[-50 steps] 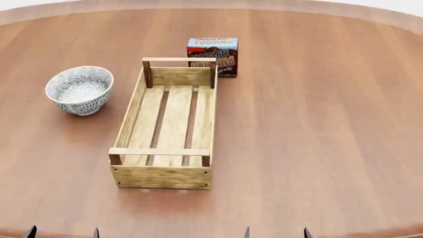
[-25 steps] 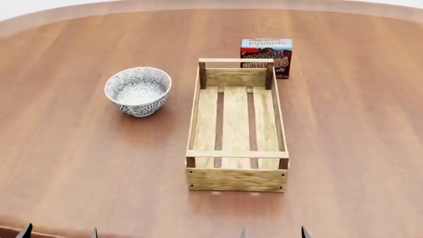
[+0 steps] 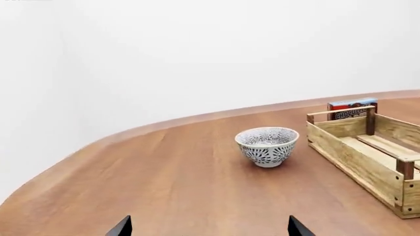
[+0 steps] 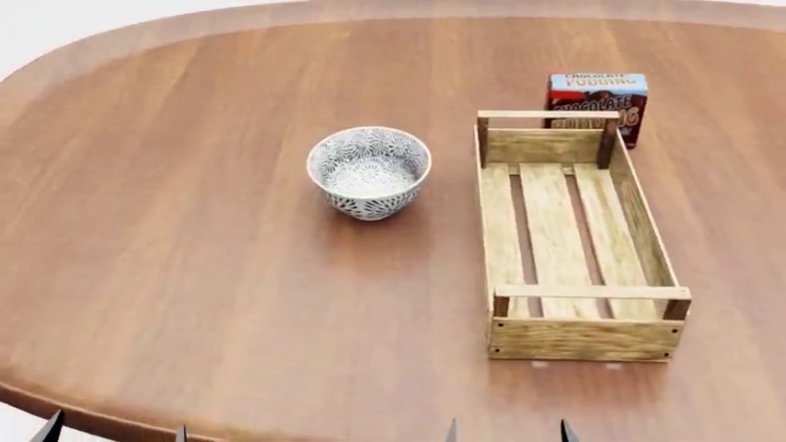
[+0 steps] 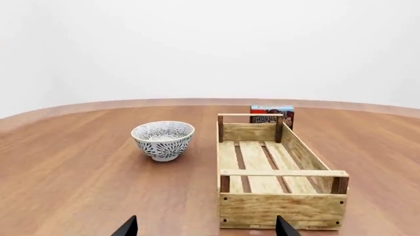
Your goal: Pick up the bowl on the left and put it in the tray.
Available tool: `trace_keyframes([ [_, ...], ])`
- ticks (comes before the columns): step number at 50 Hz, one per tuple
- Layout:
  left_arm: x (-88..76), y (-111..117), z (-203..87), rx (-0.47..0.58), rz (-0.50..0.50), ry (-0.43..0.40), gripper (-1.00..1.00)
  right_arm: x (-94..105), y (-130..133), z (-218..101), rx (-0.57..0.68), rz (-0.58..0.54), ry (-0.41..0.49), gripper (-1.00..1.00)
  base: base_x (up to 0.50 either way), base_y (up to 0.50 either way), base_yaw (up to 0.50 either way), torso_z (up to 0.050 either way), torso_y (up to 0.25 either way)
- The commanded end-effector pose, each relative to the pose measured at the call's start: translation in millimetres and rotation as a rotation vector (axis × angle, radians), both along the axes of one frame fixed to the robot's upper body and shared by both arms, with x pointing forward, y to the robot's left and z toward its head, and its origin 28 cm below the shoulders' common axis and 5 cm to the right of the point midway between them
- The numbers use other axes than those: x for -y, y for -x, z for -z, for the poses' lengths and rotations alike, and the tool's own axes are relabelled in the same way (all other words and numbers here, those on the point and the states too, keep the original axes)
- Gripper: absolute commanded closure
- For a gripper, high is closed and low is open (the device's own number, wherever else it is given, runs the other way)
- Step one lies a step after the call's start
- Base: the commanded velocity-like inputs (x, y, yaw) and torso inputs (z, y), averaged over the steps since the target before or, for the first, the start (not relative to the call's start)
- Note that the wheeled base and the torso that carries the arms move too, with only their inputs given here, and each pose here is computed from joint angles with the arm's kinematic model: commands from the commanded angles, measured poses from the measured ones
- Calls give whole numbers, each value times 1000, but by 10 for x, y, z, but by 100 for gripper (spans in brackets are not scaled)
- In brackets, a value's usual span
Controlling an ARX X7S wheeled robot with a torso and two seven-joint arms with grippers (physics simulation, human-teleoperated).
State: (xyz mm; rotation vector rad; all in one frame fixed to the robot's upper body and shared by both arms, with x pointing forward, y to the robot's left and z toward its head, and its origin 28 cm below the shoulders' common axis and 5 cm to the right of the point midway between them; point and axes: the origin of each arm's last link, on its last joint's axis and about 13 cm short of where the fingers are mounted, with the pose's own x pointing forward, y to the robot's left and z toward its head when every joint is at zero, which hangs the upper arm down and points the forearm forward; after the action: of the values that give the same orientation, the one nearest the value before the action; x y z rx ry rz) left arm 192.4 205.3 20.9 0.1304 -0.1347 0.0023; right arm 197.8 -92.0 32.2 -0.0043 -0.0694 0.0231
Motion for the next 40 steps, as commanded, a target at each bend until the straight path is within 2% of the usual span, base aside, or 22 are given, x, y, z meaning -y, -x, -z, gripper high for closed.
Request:
trace_keyframes([
  [1, 8, 3, -1, 0, 7, -8, -100, 0, 3, 10, 1, 2, 2, -100, 12, 500, 0, 0, 0],
  [6, 6, 2, 5, -2, 5, -5, -100, -18, -1, 6, 6, -12, 34, -100, 6, 144, 0, 0, 0],
  [9, 6, 6, 4, -3, 6, -3, -100, -18, 7, 8, 6, -13, 31, -100, 0, 0, 0, 0, 0],
  [11, 4, 10, 7, -3, 6, -3, -100, -8, 13, 1, 21, -12, -3, -100, 152, 0, 0, 0, 0],
  [40, 1, 5, 7, -2, -1, 1, -100, -1, 18, -12, 39, -3, -9, -100, 500, 0, 0, 0, 0],
])
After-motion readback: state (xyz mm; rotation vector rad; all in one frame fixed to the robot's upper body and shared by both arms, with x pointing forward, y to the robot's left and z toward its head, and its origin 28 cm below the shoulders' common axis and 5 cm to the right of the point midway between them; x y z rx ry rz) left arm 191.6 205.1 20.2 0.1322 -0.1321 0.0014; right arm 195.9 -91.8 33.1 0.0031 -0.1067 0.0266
